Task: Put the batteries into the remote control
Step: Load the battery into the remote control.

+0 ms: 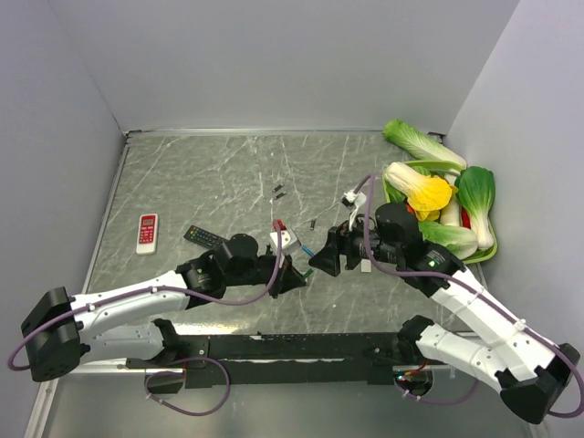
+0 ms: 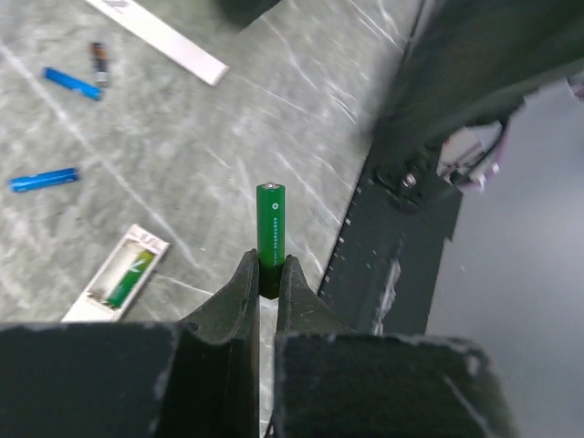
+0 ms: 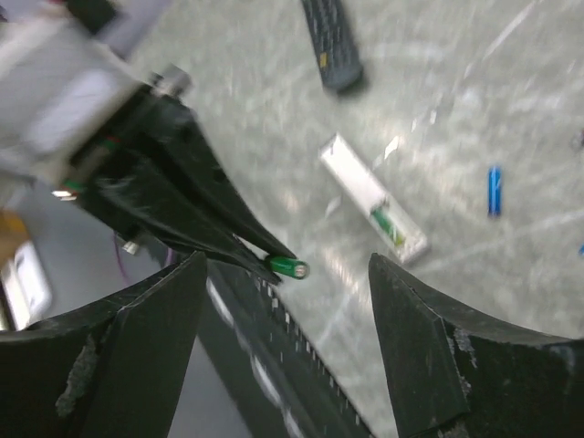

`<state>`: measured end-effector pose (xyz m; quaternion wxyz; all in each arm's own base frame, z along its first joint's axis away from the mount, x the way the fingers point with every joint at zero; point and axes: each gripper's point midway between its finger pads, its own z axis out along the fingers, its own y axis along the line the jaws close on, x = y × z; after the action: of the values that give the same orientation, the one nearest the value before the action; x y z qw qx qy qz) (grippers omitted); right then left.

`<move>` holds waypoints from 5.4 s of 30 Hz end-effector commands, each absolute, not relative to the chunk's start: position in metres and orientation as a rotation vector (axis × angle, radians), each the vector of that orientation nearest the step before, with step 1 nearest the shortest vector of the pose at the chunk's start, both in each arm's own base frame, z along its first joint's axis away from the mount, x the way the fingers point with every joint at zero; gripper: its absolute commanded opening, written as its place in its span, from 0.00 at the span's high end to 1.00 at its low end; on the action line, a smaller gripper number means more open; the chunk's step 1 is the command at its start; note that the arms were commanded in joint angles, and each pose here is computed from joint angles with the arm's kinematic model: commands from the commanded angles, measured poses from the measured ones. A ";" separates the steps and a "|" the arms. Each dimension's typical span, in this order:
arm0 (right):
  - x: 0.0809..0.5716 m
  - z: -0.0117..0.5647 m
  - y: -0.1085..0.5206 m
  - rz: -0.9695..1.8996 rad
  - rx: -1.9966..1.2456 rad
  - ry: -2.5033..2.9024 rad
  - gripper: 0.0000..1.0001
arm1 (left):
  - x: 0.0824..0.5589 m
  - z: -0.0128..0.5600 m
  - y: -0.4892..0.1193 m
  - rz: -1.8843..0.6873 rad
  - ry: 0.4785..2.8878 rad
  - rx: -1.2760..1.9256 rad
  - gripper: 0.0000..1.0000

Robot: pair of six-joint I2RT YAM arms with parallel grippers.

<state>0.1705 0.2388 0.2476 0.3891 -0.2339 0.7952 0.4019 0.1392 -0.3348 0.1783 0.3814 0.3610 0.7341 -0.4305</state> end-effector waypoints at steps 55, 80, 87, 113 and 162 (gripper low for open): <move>0.227 0.117 0.271 0.983 -0.291 2.122 1.00 | 0.219 0.085 -0.222 -0.529 2.343 -0.066 0.05; 0.220 0.073 0.287 0.902 -0.297 2.229 1.00 | 0.213 0.037 -0.226 -0.465 2.556 -0.025 0.36; 0.216 0.065 0.292 0.915 -0.318 2.241 1.00 | 0.210 0.031 -0.226 -0.456 2.583 -0.020 0.43; 0.203 0.064 0.292 0.826 -0.392 2.267 0.62 | 0.208 0.034 -0.229 -0.485 2.584 -0.017 0.44; 0.207 0.076 0.273 0.446 -0.843 2.403 0.64 | 0.207 0.036 -0.229 -0.497 2.573 -0.007 0.43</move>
<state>0.2046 0.2734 0.0769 0.2874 -0.3194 0.8832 0.1878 0.2098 -0.2304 0.0333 0.2598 -0.0073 0.9482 -0.1828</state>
